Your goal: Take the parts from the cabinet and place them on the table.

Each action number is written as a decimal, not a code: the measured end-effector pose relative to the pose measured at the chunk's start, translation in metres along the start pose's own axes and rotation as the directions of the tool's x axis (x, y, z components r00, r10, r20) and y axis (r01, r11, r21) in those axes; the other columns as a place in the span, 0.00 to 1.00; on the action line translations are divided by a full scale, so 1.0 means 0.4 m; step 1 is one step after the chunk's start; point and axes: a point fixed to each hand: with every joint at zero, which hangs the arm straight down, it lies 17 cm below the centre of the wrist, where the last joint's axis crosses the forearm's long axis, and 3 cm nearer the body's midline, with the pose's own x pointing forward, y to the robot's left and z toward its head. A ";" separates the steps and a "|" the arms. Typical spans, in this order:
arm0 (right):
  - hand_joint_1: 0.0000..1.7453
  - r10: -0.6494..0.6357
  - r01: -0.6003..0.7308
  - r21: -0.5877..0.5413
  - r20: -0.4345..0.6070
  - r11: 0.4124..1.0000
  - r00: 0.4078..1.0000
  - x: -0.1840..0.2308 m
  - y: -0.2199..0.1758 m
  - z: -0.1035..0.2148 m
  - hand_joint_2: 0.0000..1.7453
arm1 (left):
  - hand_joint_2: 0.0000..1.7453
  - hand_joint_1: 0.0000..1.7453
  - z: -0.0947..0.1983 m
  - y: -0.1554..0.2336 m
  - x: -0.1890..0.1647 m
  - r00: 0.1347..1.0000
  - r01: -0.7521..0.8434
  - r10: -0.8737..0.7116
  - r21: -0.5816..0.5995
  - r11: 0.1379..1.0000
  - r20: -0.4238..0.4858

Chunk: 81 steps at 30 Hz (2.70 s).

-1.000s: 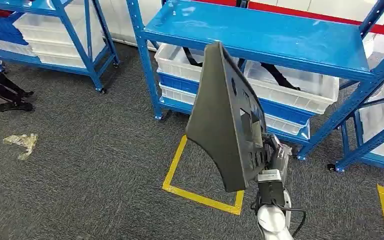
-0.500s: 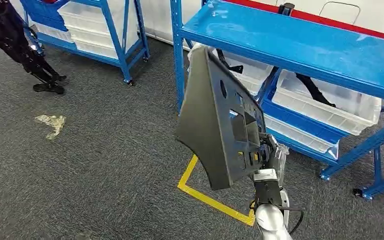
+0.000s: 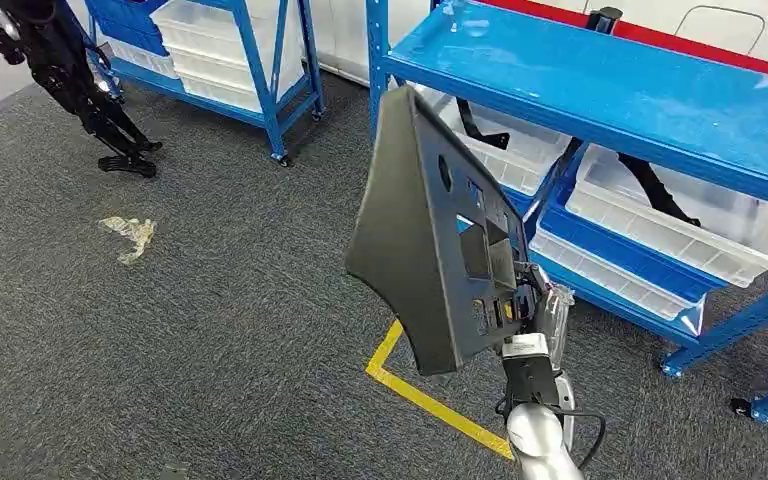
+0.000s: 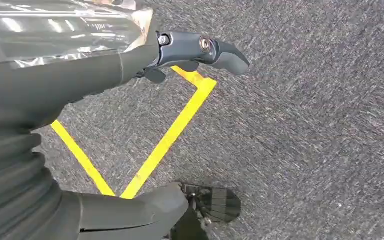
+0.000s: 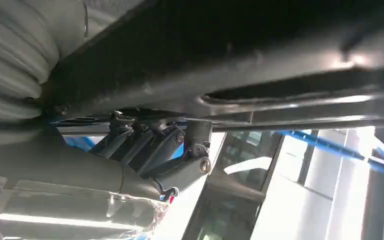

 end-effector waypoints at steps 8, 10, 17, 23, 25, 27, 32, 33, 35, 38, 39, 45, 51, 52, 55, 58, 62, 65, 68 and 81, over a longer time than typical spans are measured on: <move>1.00 -0.015 0.015 -0.006 0.000 1.000 1.000 -0.002 -0.004 -0.006 1.00 | 1.00 0.00 0.001 -0.018 0.016 1.000 0.014 -0.013 -0.033 0.999 0.015; 1.00 -0.014 0.014 -0.004 -0.005 1.000 1.000 -0.009 -0.005 -0.003 1.00 | 1.00 0.00 0.003 -0.021 0.010 1.000 0.016 -0.016 -0.038 0.999 0.012; 1.00 -0.017 0.017 -0.013 0.006 1.000 1.000 -0.009 -0.009 -0.015 1.00 | 1.00 0.00 0.004 -0.026 0.004 1.000 0.025 -0.025 -0.056 0.998 0.010; 1.00 -0.016 0.016 -0.021 0.010 1.000 1.000 -0.011 -0.010 -0.022 1.00 | 1.00 0.00 0.002 -0.020 0.001 0.999 0.032 -0.032 -0.058 0.998 0.004; 1.00 -0.015 0.015 -0.017 0.004 1.000 1.000 -0.017 -0.008 -0.018 1.00 | 1.00 0.00 0.003 -0.021 -0.004 0.999 0.033 -0.033 -0.059 0.998 0.000; 1.00 -0.014 0.014 -0.014 0.001 1.000 1.000 -0.021 -0.005 -0.016 1.00 | 1.00 0.00 0.002 -0.019 -0.007 0.999 0.033 -0.034 -0.059 0.998 -0.002; 1.00 -0.015 0.015 -0.020 0.005 1.000 1.000 -0.019 -0.007 -0.022 1.00 | 1.00 0.00 -0.001 -0.015 0.005 0.999 0.036 -0.036 -0.059 0.998 0.003; 1.00 -0.016 0.016 -0.020 0.003 1.000 1.000 -0.020 -0.006 -0.021 1.00 | 1.00 0.00 -0.001 -0.015 0.003 0.999 0.037 -0.037 -0.059 0.998 0.002; 1.00 -0.018 0.018 -0.027 0.003 0.999 1.000 -0.019 -0.007 -0.024 1.00 | 1.00 0.00 -0.002 -0.013 0.003 0.999 0.037 -0.037 -0.058 0.998 0.000; 1.00 -0.017 0.017 -0.028 0.003 0.999 1.000 -0.022 -0.008 -0.026 1.00 | 1.00 0.00 -0.005 -0.011 0.016 1.000 0.029 -0.029 -0.051 0.998 0.004; 1.00 -0.015 0.015 -0.023 -0.001 1.000 1.000 -0.027 -0.005 -0.022 1.00 | 1.00 0.00 -0.005 -0.011 0.016 1.000 0.029 -0.028 -0.051 0.998 0.004; 1.00 -0.012 0.012 -0.008 -0.011 1.000 1.000 -0.040 0.005 -0.018 1.00 | 1.00 0.00 -0.004 -0.011 0.008 1.000 0.020 -0.020 -0.050 0.999 -0.006; 1.00 -0.018 0.018 -0.003 0.000 1.000 1.000 -0.035 0.016 -0.023 1.00 | 1.00 0.00 -0.005 -0.001 -0.002 1.000 0.020 -0.020 -0.044 0.999 -0.013; 1.00 -0.018 0.018 -0.002 0.004 1.000 1.000 -0.033 0.017 -0.024 1.00 | 1.00 0.00 -0.005 -0.002 0.002 1.000 0.019 -0.020 -0.044 0.999 -0.011; 1.00 -0.018 0.018 -0.004 0.002 1.000 1.000 -0.041 0.018 -0.019 1.00 | 1.00 0.00 -0.005 -0.003 0.004 1.000 0.018 -0.019 -0.048 0.999 -0.011; 1.00 -0.025 0.025 -0.004 -0.001 1.000 1.000 -0.050 0.024 -0.018 1.00 | 1.00 0.00 -0.006 0.002 -0.004 1.000 0.016 -0.017 -0.047 0.999 -0.021; 1.00 -0.027 0.027 -0.006 0.008 1.000 1.000 -0.048 0.030 -0.032 1.00 | 1.00 0.00 -0.010 0.008 0.010 1.000 0.012 -0.013 -0.044 0.999 -0.013; 1.00 -0.032 0.032 0.002 0.007 0.999 0.999 -0.047 0.041 -0.029 1.00 | 1.00 0.00 -0.010 0.014 0.002 1.000 0.013 -0.014 -0.041 0.999 -0.018; 1.00 -0.030 0.030 0.005 0.005 1.000 1.000 -0.050 0.041 -0.026 1.00 | 1.00 0.00 -0.012 0.016 0.012 1.000 0.006 -0.006 -0.033 0.999 -0.012; 1.00 -0.023 0.023 0.026 -0.010 0.999 1.000 -0.069 0.049 -0.019 1.00 | 1.00 0.00 -0.010 0.020 -0.007 1.000 -0.001 0.000 -0.020 1.000 -0.022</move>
